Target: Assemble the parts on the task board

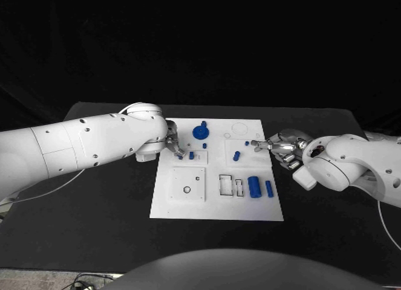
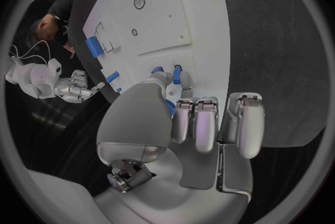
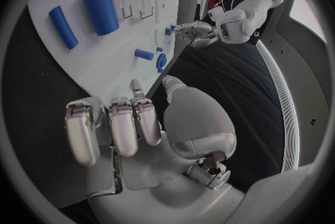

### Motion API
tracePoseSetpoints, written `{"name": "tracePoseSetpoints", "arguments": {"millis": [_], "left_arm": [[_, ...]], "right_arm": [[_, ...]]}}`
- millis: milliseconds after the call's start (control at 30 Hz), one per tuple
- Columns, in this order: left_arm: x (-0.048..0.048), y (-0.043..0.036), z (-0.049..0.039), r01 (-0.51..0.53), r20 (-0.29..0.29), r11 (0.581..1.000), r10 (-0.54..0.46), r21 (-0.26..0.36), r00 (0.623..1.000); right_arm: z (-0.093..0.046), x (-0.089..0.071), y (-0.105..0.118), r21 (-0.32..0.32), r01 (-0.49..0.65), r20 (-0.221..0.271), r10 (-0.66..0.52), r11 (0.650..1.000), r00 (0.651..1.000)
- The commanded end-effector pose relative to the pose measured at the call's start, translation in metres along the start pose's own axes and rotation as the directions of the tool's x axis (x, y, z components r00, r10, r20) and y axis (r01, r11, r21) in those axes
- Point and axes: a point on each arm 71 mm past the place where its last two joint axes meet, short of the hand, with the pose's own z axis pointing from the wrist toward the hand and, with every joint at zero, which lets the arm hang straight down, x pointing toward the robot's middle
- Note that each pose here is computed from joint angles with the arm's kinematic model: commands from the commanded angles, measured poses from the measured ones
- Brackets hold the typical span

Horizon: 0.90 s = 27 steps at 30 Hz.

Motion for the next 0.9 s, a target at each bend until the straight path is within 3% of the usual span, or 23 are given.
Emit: {"name": "tracePoseSetpoints", "arguments": {"millis": [33,900], "left_arm": [[0.0028,0.0073,-0.0015,-0.013,-0.025,0.992,0.010,-0.125,1.000],[0.0026,0.0100,0.0002,-0.002,-0.019,0.992,0.000,-0.126,1.000]], "right_arm": [[0.0001,0.0008,0.0006,-0.008,0.009,-0.003,-0.009,1.000,1.000],[0.0005,0.0016,0.0011,-0.009,0.009,-0.004,-0.009,1.000,1.000]]}}
